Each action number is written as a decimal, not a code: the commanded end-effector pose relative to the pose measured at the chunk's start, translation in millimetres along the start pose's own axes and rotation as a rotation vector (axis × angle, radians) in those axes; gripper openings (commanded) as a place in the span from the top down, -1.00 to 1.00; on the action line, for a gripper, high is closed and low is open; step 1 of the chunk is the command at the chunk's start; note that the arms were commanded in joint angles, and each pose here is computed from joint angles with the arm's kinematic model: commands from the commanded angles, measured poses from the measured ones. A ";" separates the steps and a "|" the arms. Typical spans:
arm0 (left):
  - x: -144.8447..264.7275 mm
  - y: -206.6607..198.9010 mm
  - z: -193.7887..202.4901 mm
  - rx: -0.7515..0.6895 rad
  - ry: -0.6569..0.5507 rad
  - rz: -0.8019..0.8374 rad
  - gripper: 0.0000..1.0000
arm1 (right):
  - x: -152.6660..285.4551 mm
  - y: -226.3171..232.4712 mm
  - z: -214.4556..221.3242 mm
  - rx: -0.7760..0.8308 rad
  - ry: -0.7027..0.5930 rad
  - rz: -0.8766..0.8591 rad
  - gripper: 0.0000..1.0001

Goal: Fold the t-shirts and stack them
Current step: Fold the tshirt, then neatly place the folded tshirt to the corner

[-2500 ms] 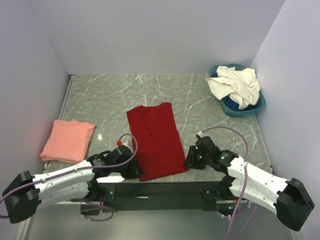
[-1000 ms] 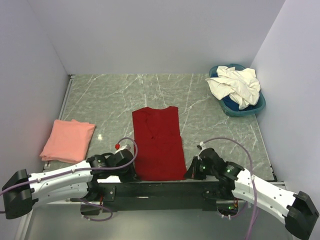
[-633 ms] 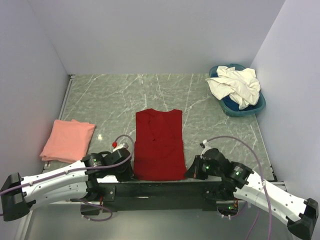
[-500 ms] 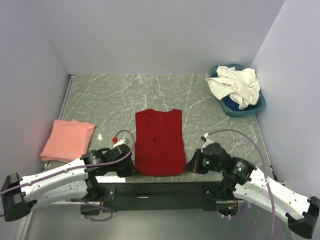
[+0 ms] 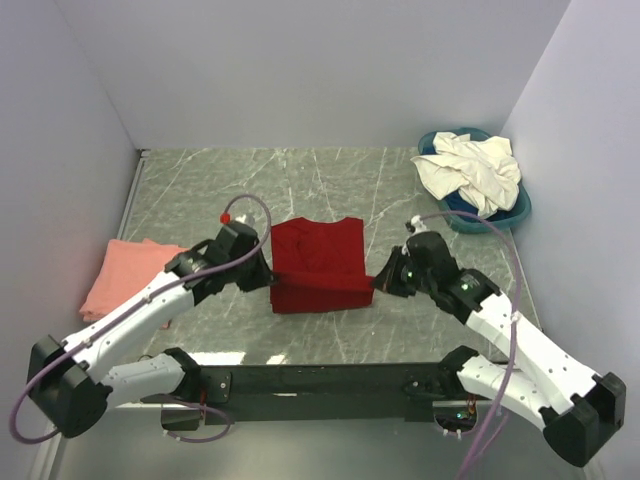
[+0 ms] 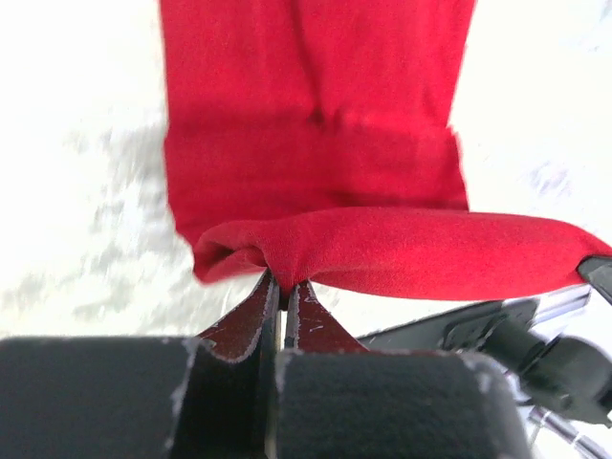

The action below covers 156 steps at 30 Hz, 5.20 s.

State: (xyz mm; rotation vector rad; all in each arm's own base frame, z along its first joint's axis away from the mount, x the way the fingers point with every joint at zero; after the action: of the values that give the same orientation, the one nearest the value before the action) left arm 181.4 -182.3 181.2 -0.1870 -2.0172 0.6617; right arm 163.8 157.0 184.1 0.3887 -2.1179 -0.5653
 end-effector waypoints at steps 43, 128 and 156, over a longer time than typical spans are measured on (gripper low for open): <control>-183.2 -15.8 -221.7 0.121 0.018 0.093 0.99 | -197.0 -45.9 -211.1 -0.196 0.027 0.019 1.00; -100.2 44.3 -44.3 0.299 -0.086 0.047 -0.20 | -263.4 -27.7 -136.5 0.041 0.228 0.099 1.00; -166.7 54.5 -19.6 0.378 -0.070 -0.250 0.51 | -256.6 -17.6 -141.7 0.035 0.219 0.046 1.00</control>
State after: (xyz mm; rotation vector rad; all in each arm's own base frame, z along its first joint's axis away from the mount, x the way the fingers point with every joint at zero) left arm 297.2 -200.3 61.9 0.1369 -1.9489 1.0145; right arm 427.8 225.2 63.6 0.3753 -1.9319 -0.4332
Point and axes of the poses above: each gripper's point midway between its finger pads, its own x axis back along the fingers, its own y axis along the line the jaws close on, z = x × y, the point moved 5 cm from there along x, back along the fingers, and after that the axes turned 2 degrees about x, right-handed, at the moved point
